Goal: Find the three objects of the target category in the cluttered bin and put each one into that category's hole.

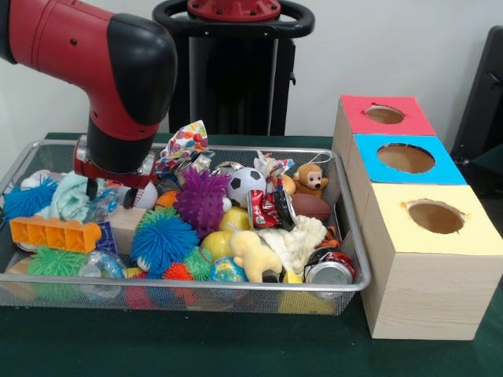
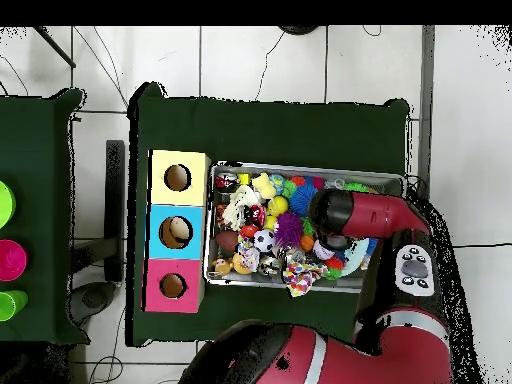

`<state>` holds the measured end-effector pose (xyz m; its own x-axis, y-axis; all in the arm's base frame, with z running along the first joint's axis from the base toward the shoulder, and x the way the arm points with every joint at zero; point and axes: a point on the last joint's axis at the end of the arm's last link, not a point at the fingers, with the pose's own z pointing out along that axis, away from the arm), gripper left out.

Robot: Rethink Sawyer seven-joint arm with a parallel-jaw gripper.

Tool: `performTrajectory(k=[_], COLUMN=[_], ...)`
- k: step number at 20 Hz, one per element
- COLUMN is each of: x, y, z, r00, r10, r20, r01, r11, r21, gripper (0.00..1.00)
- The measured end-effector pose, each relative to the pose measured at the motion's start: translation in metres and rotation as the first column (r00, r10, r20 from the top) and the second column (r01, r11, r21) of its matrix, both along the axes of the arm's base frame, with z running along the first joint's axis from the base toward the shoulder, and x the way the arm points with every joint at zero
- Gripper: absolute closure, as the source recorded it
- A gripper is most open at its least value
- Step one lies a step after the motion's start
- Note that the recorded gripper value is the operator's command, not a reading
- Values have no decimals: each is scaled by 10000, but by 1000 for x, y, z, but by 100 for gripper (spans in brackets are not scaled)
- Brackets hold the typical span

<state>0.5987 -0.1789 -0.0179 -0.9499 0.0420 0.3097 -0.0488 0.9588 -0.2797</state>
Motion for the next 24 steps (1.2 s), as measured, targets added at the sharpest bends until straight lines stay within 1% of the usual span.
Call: performTrajectory(k=[5, 6, 11, 24], x=[0, 1, 5, 4], y=[1, 1, -2, -5], z=[0, -1, 1, 4], r00=[10000, 9999, 9996, 9997], r10=[87, 119, 155, 108], r20=[23, 74, 243, 239], r01=[-87, -118, -151, -101], r11=[9999, 9999, 9997, 9996], r21=[-84, -100, -182, -268], gripper=[0, 100, 100, 100])
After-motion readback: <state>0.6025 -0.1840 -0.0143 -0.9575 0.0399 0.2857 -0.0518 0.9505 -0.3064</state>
